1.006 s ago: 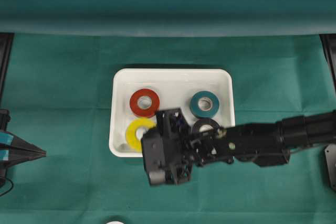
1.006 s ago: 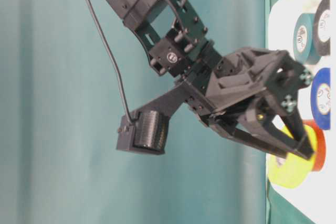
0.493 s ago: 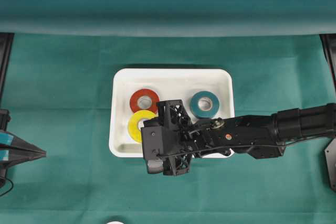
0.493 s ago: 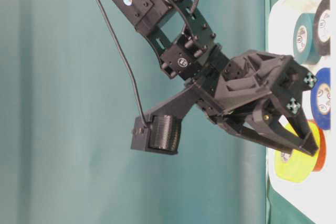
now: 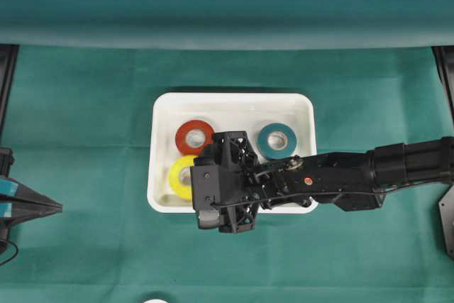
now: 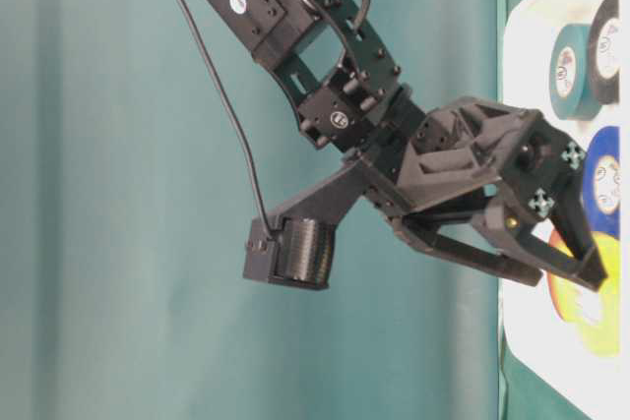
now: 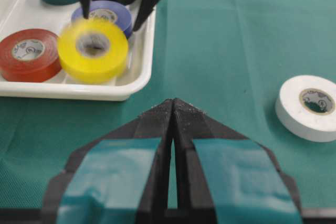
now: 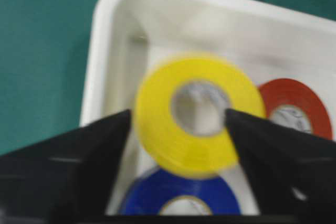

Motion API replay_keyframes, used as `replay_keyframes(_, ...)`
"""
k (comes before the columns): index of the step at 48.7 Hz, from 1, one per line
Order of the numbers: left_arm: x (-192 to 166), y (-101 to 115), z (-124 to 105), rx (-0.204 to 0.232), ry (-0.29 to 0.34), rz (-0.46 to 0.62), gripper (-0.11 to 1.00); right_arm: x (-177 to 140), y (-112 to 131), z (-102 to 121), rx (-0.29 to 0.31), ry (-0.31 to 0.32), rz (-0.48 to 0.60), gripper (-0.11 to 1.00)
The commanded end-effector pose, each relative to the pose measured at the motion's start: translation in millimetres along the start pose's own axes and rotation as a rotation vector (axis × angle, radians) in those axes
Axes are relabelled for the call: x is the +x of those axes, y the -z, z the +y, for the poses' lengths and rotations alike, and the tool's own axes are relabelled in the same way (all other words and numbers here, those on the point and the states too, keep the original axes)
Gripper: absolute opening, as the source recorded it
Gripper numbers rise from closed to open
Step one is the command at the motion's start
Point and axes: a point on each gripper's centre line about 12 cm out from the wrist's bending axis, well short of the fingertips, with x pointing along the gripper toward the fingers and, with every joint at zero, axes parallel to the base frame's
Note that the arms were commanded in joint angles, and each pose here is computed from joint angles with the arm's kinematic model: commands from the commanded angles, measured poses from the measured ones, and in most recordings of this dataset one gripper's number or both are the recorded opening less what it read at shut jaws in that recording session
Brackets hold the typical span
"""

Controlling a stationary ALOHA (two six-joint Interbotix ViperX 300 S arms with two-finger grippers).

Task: Put the tape into the white case with the right arm.
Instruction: 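Carry the yellow roll into the tray's lower left and release, then withdraw the open right gripper to the right side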

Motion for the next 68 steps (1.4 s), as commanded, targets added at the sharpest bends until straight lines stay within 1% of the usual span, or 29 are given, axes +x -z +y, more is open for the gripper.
replay_keyframes(1,0,-5,0,-0.002,0.000,-0.009,0.00,-8,-17,-3,0.005,0.004,-0.049,0.60)
replay_keyframes(2,0,-5,0,-0.002,-0.001,-0.009,0.00,-8,-16,-3,0.005,0.003,-0.047,0.65)
replay_keyframes(3,0,-5,0,-0.002,0.000,-0.009,0.00,-8,-16,-3,0.005,0.003,-0.047,0.68)
replay_keyframes(4,0,-5,0,-0.002,0.000,-0.009,0.00,-8,-16,-3,0.006,0.004,-0.045,0.69)
replay_keyframes(9,0,-5,0,-0.002,-0.001,-0.009,0.00,-9,-13,-3,0.004,0.006,-0.039,0.67)
replay_keyframes(15,0,-5,0,-0.002,0.000,-0.009,0.00,-19,-8,-4,0.004,0.006,-0.035,0.67)
replay_keyframes(22,0,-5,0,-0.002,-0.001,-0.009,0.00,-38,7,-4,0.002,0.009,-0.013,0.67)
replay_keyframes(36,0,-5,0,-0.002,0.000,-0.008,0.00,-90,55,-3,0.002,0.002,0.028,0.67)
replay_keyframes(48,0,-4,0,-0.002,-0.001,-0.008,0.00,-137,106,1,0.002,-0.007,0.048,0.67)
replay_keyframes(54,0,-4,0,-0.002,-0.001,-0.009,0.00,-158,129,3,0.009,-0.016,0.029,0.67)
replay_keyframes(59,0,-5,0,0.000,-0.001,-0.011,0.00,-174,148,9,0.010,-0.044,-0.006,0.67)
replay_keyframes(64,0,-4,0,0.000,-0.001,-0.009,0.00,-185,160,14,0.008,-0.076,-0.056,0.67)
replay_keyframes(68,0,-4,0,0.000,-0.001,-0.009,0.00,-191,165,16,0.010,-0.088,-0.080,0.67)
